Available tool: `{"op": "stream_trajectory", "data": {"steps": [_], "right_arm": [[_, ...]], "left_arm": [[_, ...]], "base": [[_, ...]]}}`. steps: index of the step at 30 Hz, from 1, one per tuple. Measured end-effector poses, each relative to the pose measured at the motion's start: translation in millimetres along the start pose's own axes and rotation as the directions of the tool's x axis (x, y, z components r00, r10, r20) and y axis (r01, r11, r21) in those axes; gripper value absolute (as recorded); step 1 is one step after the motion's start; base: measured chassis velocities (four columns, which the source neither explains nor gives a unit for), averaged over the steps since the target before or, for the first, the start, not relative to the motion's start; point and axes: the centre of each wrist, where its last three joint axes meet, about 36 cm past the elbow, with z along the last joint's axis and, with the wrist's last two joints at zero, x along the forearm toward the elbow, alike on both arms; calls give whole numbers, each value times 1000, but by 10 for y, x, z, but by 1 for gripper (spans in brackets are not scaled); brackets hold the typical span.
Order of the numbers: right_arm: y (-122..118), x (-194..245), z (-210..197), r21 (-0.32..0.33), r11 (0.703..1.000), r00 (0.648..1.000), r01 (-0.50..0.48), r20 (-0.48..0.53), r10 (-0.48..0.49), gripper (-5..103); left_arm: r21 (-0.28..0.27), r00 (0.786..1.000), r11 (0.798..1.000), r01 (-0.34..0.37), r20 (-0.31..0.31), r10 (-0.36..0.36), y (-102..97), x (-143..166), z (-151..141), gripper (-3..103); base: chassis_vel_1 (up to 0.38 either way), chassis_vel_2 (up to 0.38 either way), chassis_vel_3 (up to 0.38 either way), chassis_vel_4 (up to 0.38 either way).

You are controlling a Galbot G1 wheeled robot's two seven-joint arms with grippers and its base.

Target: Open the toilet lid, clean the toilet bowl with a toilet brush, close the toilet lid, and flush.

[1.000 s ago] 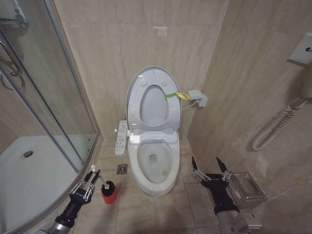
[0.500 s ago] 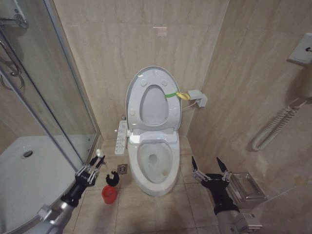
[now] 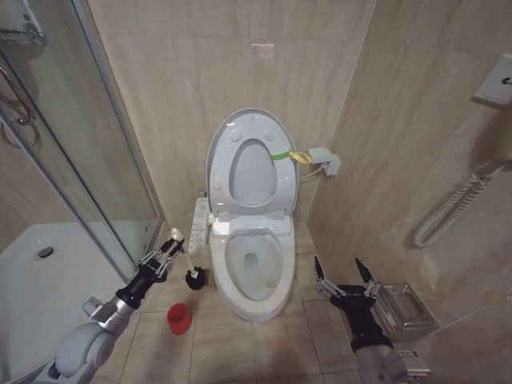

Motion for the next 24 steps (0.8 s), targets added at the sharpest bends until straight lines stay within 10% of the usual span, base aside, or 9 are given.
{"op": "stream_trajectory", "data": {"steps": [24], "right_arm": [[0, 0, 0, 0, 1000, 1000, 0, 0, 0, 100]], "left_arm": [[67, 988, 986, -154, 23, 153, 310, -732, -208, 24]], "base": [[0, 0, 0, 0]]}}
